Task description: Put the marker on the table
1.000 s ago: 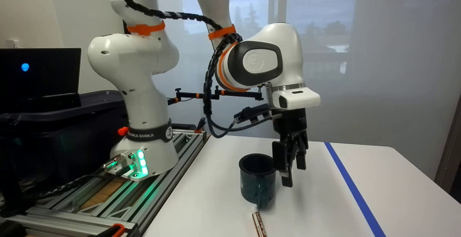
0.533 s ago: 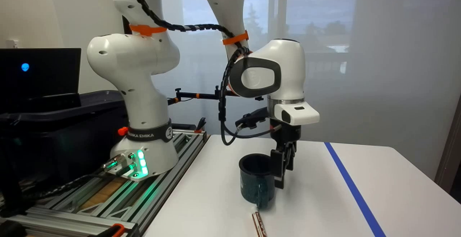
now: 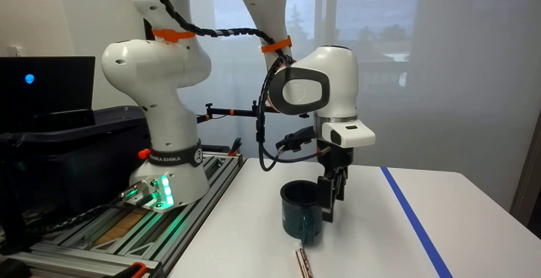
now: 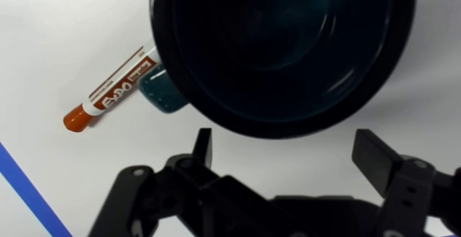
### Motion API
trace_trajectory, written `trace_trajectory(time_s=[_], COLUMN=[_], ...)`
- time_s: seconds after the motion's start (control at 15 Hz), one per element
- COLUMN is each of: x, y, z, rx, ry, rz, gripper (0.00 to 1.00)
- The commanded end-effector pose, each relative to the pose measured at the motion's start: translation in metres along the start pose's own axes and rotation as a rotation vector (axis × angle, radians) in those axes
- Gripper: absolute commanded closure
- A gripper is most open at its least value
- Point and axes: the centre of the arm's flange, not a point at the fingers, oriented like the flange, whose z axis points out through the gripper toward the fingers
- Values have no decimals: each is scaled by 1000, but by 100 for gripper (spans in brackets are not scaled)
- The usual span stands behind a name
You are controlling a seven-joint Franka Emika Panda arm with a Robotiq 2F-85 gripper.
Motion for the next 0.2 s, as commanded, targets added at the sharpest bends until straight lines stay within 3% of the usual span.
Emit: trace_trajectory(time_s=[0.0,0.13], x=[0,0], y=[0,0], z=[0,0], rx=[0,0], ry=[0,0], rz=[0,-1], gripper=[0,0])
